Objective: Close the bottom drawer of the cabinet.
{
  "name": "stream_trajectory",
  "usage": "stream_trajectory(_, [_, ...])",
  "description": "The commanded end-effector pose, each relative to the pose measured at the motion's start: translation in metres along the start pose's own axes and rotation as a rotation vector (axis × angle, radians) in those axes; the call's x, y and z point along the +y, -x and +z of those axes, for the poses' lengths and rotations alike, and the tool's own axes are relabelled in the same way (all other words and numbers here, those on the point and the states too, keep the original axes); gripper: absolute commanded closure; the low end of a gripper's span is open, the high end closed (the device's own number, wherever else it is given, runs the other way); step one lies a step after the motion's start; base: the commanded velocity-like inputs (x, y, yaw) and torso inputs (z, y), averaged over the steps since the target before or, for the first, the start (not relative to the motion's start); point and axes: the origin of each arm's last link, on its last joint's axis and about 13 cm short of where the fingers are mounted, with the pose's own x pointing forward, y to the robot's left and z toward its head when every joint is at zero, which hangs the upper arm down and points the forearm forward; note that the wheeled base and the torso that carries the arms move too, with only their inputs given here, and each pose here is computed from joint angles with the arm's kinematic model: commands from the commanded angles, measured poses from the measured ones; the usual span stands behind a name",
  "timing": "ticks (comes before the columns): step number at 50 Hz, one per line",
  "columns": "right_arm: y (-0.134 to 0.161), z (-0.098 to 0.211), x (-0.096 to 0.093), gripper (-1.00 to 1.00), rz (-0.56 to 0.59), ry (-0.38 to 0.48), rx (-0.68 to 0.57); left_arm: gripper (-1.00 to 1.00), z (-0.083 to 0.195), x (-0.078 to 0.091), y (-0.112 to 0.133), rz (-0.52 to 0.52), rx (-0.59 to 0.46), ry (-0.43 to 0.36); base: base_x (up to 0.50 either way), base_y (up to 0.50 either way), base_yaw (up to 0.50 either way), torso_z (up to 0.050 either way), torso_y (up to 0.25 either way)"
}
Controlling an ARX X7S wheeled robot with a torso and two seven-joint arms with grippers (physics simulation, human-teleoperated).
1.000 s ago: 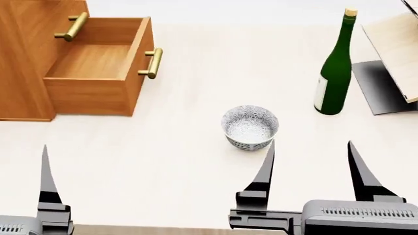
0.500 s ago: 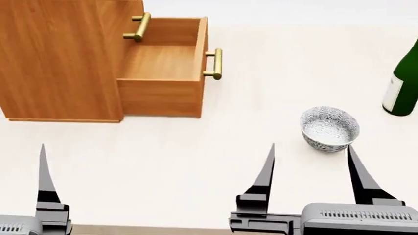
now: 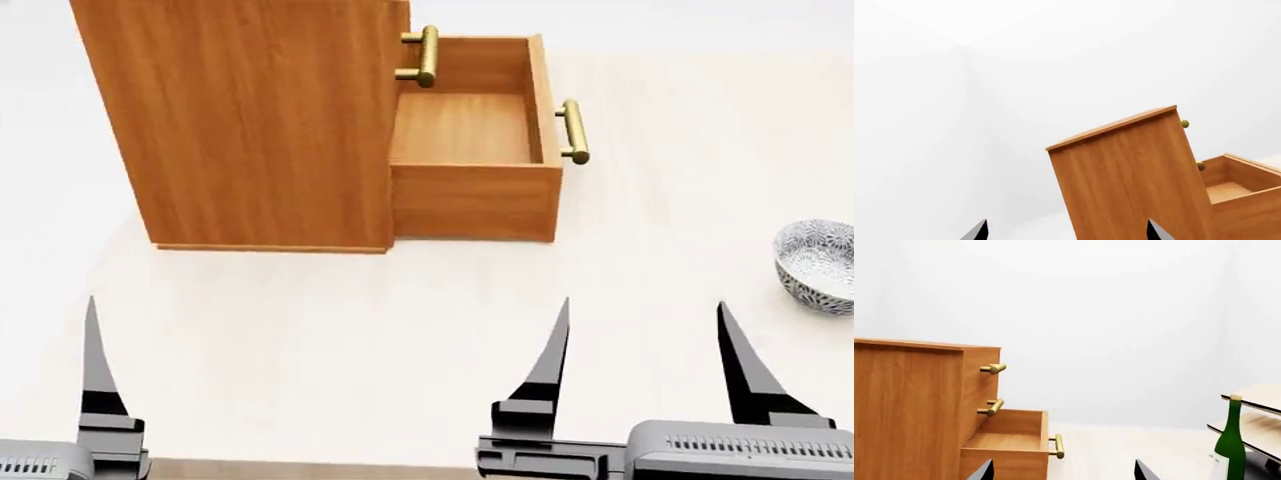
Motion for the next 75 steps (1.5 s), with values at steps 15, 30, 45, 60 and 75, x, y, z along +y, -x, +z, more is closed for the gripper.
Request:
stream_trajectory(15, [-0.0018, -0.0004, -0.0009, -1.0, -0.042, 0.0, 0.004, -1.0, -0.0029, -0.0014, -0.0008, -0.001, 0.004, -0.007, 0.0, 0.24, 0.0, 0.0, 0.0])
stream_trajectory(30, [0.0001, -0.0001, -0.002, -1.0, -0.017, -0.072, 0.024, -1.0, -0.0044, -0.0019, -0.0014, 0.0, 0.01, -0.009, 0.06, 0.0, 0.0, 0.0, 0.0])
stream_trajectory(45, [-0.0017, 0.0024, -0.0017, -1.0, -0.011, -0.08, 0.028, -1.0, -0.0034, -0.002, -0.0014, 0.0, 0.008, -0.01, 0.5, 0.0, 0.0, 0.0, 0.0])
stream_trajectory(60, [-0.0013, 0.0015, -0.0023, -1.0, -0.007, -0.068, 0.027, -1.0, -0.0026, -0.0014, 0.0001, 0.002, 0.008, -0.004, 0.5, 0.0, 0.0, 0.0, 0.0])
stream_trajectory(75, [-0.0003, -0.0023, -0.0024, -1.0, -0.007, -0.07, 0.038, -1.0, -0.0035, -0.0059, 0.0031, -0.076, 0.013, -0.002, 0.5, 0.0, 0.0, 0.0, 0.001])
